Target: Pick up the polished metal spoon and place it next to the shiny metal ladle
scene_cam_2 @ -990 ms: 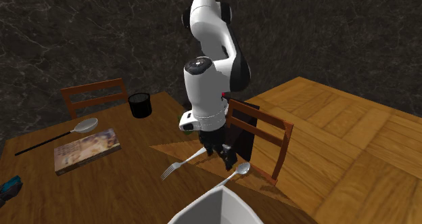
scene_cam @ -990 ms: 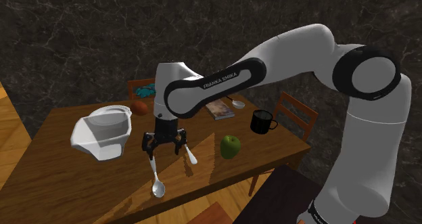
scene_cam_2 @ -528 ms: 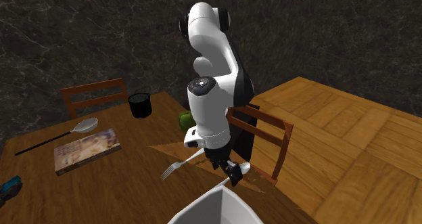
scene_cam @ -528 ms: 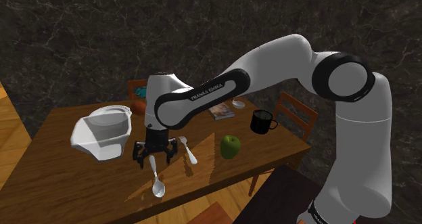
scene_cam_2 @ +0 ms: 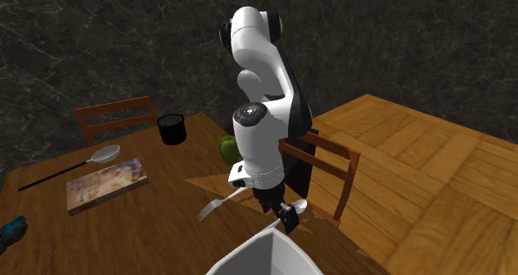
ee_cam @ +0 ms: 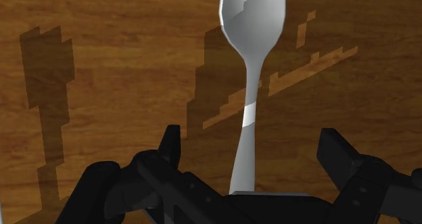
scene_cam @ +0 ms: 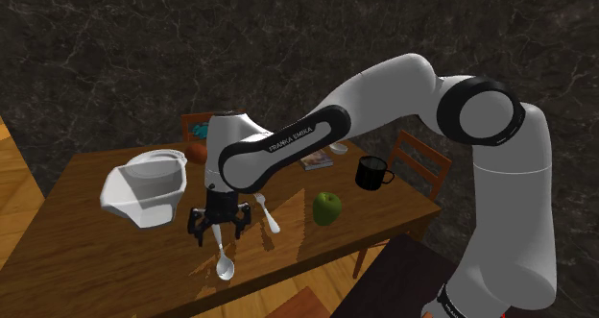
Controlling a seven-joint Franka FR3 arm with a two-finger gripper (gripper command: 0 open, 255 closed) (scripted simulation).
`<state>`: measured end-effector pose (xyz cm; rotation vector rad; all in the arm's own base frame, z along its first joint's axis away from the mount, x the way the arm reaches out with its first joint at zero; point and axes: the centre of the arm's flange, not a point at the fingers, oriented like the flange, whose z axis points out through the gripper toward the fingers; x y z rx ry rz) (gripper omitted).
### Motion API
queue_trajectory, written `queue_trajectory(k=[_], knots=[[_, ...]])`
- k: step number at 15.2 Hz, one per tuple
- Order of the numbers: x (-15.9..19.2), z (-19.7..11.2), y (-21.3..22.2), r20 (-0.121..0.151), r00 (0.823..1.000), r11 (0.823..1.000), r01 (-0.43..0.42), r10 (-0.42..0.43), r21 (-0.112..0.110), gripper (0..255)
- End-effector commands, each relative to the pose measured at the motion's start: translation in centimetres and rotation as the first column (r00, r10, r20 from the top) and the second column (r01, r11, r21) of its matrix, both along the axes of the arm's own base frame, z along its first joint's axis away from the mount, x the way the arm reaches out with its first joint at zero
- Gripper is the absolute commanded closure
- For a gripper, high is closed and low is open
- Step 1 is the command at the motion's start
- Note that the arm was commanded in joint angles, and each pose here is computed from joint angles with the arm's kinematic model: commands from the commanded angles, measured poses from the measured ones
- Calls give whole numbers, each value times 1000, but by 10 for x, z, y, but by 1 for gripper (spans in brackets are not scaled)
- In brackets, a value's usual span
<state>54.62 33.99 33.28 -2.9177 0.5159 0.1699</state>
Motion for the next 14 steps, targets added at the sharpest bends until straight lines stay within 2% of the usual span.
queue_trajectory(k=[1, 2, 3, 12, 14], knots=[[0, 0, 0, 0, 1000, 1000, 0, 0, 0, 0], [0, 0, 0, 0, 1000, 1000, 0, 0, 0, 0], [0, 0, 0, 0, 1000, 1000, 0, 0, 0, 255], [0, 0, 0, 0, 1000, 1000, 0, 0, 0, 255], [0, 10, 0, 0, 1000, 1000, 0, 0, 0, 255]])
